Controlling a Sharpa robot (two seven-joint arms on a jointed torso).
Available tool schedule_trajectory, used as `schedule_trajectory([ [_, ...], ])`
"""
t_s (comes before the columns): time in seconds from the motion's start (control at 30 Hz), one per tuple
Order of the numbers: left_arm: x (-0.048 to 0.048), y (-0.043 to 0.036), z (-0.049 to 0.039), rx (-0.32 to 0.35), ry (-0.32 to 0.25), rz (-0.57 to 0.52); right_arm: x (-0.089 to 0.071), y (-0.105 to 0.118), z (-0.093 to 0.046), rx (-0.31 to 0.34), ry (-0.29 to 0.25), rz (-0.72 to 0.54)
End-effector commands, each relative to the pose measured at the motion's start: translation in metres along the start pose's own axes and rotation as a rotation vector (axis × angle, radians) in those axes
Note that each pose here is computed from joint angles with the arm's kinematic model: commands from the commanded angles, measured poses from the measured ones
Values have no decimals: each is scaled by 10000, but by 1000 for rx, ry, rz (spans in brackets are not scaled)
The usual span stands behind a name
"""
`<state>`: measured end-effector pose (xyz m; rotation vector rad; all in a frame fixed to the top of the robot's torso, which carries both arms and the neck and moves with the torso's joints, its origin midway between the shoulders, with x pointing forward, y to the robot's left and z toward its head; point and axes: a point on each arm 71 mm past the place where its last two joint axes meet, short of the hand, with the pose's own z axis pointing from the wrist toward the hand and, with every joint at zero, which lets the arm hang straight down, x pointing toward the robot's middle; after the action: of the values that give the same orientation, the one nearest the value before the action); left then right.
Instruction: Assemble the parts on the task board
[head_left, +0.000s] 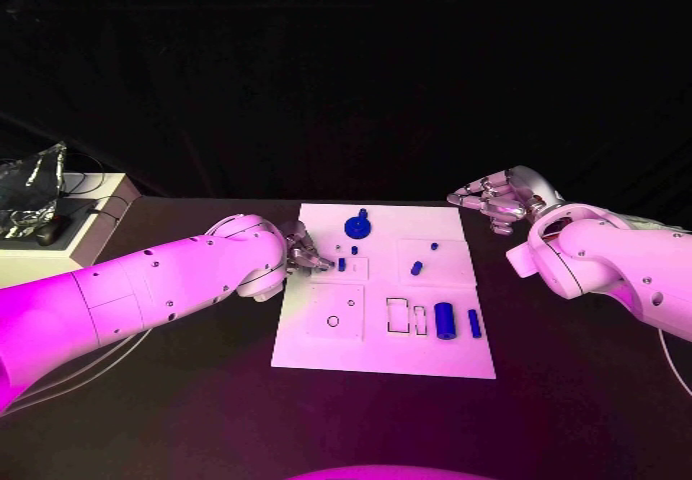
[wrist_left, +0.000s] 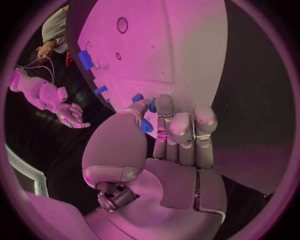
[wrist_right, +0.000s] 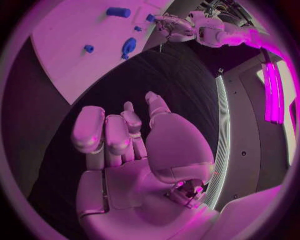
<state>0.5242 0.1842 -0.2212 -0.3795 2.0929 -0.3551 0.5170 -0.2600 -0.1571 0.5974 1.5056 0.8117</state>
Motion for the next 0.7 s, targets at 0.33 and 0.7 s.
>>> schedule_trajectory([
  [0.33, 52, 67, -45, -21, 29, 6, 0, 4, -6, -13, 7, -6],
  [0.7, 59, 110, -106, -16, 39, 2, -4, -2, -7, -12, 6, -7],
])
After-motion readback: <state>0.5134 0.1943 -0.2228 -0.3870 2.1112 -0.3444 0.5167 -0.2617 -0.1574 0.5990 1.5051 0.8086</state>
